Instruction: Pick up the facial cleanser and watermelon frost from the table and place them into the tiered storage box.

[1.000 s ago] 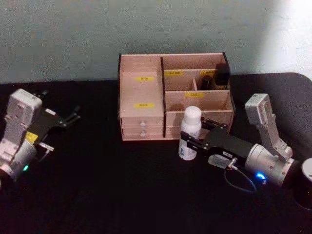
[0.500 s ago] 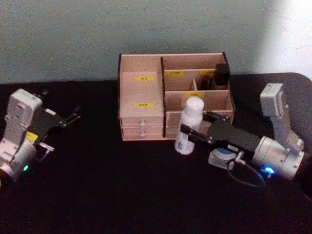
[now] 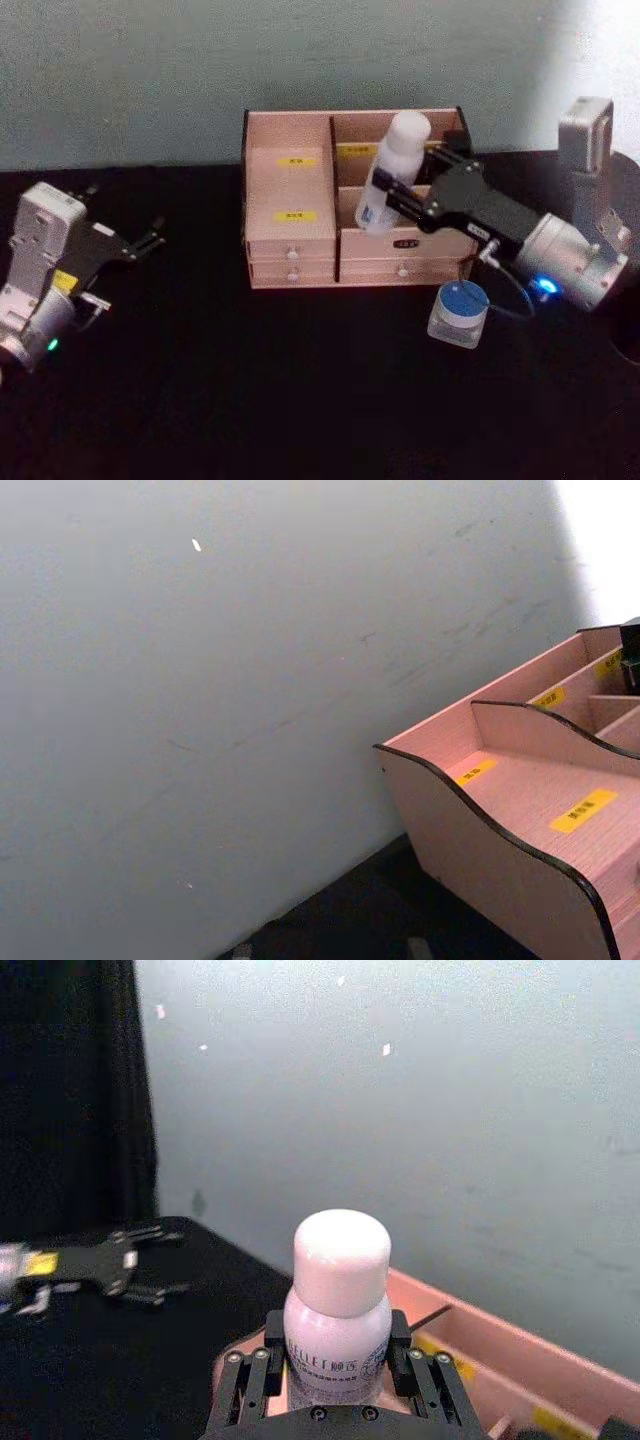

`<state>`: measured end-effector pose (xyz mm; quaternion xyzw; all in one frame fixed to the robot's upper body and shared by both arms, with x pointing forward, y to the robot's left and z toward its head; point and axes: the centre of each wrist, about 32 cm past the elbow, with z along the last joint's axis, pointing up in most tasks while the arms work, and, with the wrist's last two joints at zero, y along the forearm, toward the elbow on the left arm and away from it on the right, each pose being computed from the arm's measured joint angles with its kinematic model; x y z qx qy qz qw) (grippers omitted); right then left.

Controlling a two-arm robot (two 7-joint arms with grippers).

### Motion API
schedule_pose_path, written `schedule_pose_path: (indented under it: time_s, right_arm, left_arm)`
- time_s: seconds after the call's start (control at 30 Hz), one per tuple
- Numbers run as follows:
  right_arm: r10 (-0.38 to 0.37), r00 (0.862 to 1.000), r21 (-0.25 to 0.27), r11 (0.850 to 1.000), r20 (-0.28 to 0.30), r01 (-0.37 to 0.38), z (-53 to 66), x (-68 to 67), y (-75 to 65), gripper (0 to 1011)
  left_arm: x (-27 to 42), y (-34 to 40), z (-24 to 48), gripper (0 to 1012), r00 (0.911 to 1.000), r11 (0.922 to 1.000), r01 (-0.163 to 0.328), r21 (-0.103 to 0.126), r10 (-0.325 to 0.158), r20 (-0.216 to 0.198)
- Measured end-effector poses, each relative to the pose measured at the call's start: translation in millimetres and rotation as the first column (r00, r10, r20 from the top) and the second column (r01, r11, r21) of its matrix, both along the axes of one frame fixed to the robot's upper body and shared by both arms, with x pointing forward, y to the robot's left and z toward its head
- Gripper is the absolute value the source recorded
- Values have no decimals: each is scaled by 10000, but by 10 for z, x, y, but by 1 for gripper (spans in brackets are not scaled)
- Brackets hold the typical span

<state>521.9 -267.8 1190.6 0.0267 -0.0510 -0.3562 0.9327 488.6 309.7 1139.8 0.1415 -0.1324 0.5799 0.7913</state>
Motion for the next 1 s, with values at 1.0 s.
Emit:
schedule_pose_path:
  time_s: [1.0]
  right_arm:
    - [-1935, 9811, -201, 9809, 22, 1936, -32, 688, 237, 586]
  left_arm:
    - [0, 0, 0, 1001, 10000, 10000, 0, 0, 0, 0]
